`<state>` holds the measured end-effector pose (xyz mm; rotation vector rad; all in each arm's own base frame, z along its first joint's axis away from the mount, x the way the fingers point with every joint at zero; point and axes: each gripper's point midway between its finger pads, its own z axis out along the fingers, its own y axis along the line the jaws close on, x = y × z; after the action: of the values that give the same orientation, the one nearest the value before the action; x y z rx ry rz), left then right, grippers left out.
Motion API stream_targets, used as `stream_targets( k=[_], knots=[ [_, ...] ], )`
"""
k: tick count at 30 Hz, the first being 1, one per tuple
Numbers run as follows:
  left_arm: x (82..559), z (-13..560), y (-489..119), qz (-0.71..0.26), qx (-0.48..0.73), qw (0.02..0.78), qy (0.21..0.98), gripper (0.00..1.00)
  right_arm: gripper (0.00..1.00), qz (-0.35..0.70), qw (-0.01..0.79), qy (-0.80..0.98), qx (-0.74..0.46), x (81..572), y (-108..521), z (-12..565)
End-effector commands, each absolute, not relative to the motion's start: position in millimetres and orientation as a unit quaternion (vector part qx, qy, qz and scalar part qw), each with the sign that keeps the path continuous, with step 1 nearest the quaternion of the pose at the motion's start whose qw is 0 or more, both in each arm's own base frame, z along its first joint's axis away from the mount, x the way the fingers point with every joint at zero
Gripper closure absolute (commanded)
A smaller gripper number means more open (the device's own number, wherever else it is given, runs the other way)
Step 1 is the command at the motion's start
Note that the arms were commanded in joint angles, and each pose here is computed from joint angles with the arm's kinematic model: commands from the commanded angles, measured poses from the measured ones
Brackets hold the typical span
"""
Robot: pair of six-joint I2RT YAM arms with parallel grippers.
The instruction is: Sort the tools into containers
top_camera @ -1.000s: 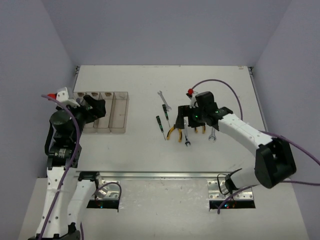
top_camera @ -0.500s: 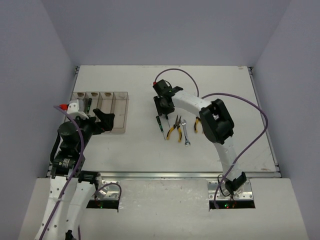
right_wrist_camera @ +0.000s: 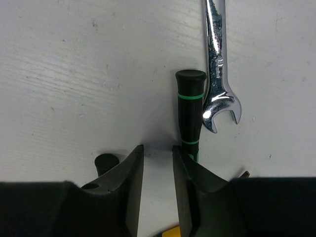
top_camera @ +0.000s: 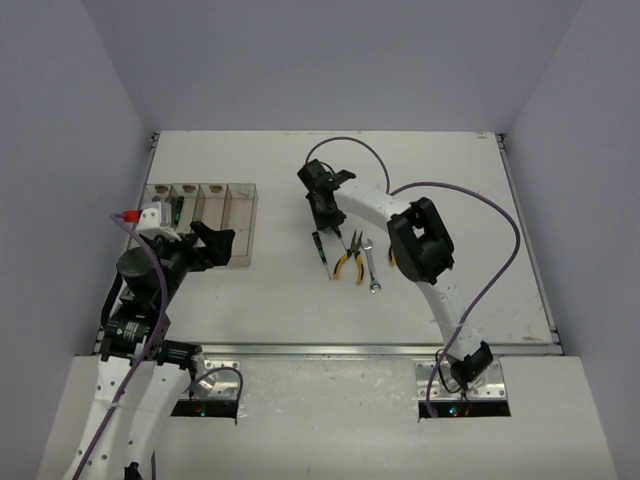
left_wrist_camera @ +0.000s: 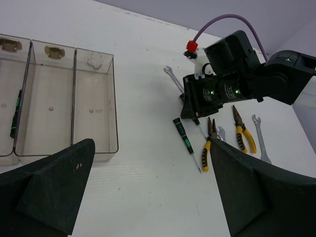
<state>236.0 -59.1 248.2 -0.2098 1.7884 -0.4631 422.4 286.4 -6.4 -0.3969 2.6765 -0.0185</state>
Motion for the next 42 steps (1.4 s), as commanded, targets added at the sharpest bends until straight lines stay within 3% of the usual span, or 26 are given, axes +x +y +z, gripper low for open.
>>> stream_targets(
  k=[1, 12, 26, 32, 36, 42],
  knots=[
    [238, 258, -66, -0.216, -0.080, 0.610, 0.758, 0.00, 0.67, -0.004, 0.227, 0.964, -0.141, 416, 283, 14],
    [240, 256, -68, -0.219, -0.077, 0.606, 0.761, 0.00, 0.63, 0.005, 0.258, 0.952, -0.165, 416, 278, 69],
    [242, 252, -70, -0.220, -0.074, 0.598, 0.767, 0.00, 0.67, -0.029, 0.190, 0.968, -0.160, 422, 248, -4],
    [243, 250, -71, -0.222, -0.073, 0.595, 0.769, 0.00, 0.79, -0.019, 0.171, 0.972, -0.160, 411, 247, -23],
    [244, 250, -71, -0.222, -0.073, 0.593, 0.770, 0.00, 1.00, -0.006, 0.172, 0.972, -0.159, 410, 251, -22],
    [245, 254, -82, -0.244, -0.056, 0.581, 0.774, 0.00, 1.00, 0.012, 0.220, 0.963, -0.155, 425, 260, 35]
  ],
)
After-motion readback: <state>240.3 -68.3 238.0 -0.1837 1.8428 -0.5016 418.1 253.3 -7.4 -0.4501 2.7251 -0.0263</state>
